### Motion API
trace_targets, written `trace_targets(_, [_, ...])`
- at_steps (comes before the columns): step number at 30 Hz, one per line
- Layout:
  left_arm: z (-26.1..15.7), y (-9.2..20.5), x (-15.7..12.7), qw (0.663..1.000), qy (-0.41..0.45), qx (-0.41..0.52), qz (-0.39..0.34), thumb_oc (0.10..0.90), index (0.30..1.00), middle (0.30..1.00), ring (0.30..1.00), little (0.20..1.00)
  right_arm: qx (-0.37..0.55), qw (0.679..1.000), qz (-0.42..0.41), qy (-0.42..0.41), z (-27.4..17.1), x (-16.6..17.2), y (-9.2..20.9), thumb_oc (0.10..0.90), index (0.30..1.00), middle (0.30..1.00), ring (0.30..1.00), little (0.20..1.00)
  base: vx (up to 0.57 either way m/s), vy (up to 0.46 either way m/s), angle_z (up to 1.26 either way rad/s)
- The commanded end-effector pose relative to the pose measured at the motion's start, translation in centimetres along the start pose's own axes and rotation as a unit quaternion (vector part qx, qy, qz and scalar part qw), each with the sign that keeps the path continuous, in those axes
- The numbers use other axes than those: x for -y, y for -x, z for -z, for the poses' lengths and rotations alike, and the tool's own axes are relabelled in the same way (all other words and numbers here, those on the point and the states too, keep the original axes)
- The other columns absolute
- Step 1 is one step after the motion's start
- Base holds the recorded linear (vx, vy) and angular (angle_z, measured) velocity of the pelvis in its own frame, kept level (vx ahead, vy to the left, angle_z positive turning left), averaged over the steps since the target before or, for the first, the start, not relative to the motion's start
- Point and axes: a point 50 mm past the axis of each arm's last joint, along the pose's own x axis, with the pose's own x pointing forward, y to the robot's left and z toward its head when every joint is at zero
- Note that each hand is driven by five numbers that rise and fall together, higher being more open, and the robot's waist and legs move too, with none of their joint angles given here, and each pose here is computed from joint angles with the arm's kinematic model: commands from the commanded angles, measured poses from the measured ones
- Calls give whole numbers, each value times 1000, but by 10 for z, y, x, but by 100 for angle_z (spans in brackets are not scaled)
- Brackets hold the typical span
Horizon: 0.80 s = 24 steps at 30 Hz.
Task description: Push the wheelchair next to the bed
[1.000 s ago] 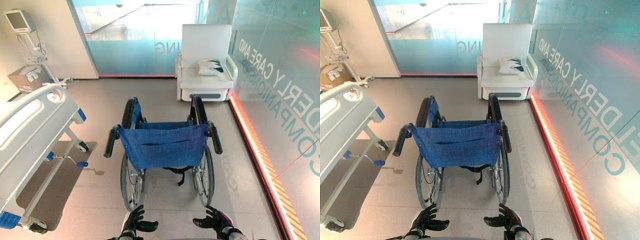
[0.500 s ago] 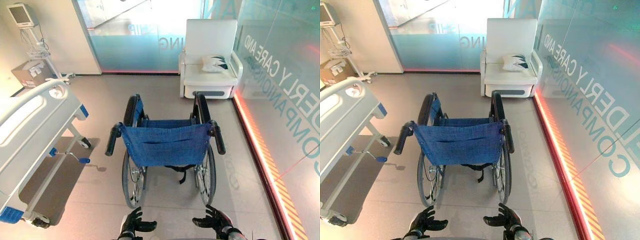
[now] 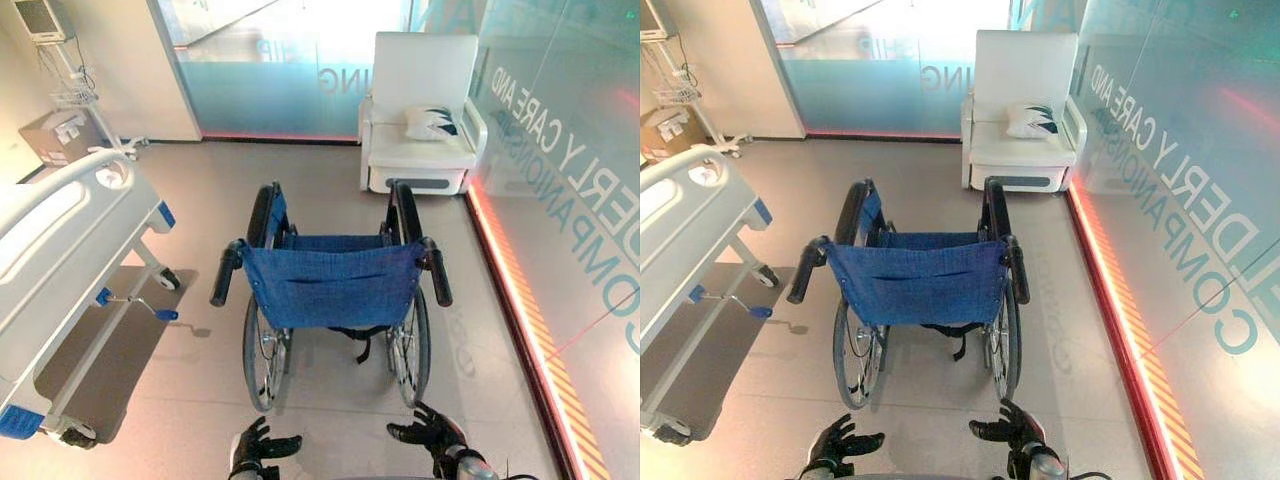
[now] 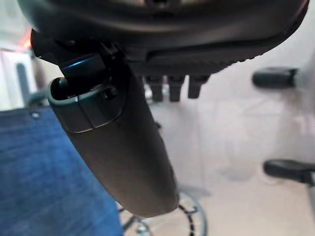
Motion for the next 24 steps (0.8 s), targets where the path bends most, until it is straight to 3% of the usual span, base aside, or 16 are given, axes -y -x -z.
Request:
trace_targets(1, [-88,-14,-10,987,46,142,-51,800,900,900,900,900,143,988,33,-51,-85,4,-9,800,900,900,900,900,-7,30,5])
trace_targets(7, [-175,-5,-38,953,65,281,-91,800,900,900,900,900,253,959,109,-72,-153,45,9,800,900,900,900,900,-8,24,2])
trace_targets(12, [-245,18,-68,905,83,397,-127,800,900,900,900,900,370,918,120,-72,-223,47,36,800,900,900,900,900,0,7,0])
trace_targets(19, [-314,67,-68,829,91,538,-122,800,900,900,900,900,508,847,147,-62,-284,37,81,800,900,900,900,900,-12,16,-2])
trace_targets(24, [-335,89,-56,805,77,584,-73,800,900,900,900,900,547,826,122,-55,-303,23,97,800,900,900,900,900,0,0,0])
